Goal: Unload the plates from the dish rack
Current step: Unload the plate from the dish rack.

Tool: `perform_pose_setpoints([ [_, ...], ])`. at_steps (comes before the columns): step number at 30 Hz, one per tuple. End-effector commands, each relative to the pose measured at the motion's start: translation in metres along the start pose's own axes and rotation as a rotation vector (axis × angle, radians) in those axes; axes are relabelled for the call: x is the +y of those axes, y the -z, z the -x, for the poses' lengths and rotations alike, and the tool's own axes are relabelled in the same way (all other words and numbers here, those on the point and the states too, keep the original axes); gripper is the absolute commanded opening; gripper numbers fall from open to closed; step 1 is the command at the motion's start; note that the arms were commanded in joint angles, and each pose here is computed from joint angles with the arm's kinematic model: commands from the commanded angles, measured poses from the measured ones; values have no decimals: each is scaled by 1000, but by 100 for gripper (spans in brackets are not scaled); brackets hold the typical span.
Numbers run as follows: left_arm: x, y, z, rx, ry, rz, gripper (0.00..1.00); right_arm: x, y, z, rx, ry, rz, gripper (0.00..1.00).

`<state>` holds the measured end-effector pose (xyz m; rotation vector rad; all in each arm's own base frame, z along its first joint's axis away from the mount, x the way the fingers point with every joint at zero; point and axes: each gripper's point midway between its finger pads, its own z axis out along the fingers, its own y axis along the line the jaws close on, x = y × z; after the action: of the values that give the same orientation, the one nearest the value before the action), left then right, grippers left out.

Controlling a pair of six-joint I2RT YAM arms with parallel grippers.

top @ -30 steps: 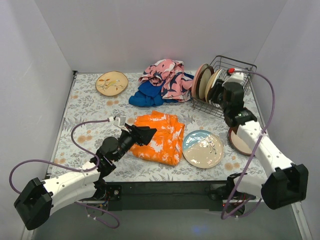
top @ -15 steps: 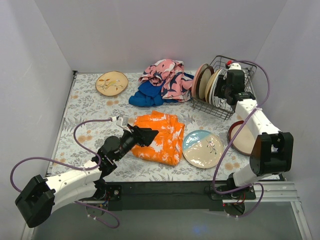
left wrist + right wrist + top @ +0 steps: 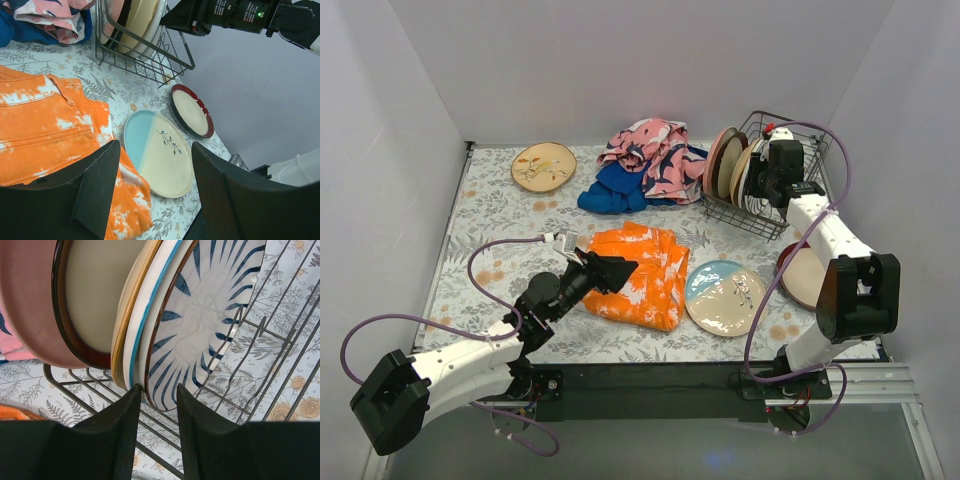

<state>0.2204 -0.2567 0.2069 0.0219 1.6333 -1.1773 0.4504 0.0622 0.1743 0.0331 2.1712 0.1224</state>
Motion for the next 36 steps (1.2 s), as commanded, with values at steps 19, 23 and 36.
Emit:
perform_pose_setpoints([
  [19, -14, -2, 14, -37, -6, -41, 57, -23, 5, 16, -86, 15, -227, 31],
  [23, -14, -2, 14, -38, -6, -41, 57, -25, 6, 10, -86, -1, -252, 31],
  [36, -15, -1, 15, -40, -5, -43, 57, -39, 11, 2, -101, -73, -354, 31],
])
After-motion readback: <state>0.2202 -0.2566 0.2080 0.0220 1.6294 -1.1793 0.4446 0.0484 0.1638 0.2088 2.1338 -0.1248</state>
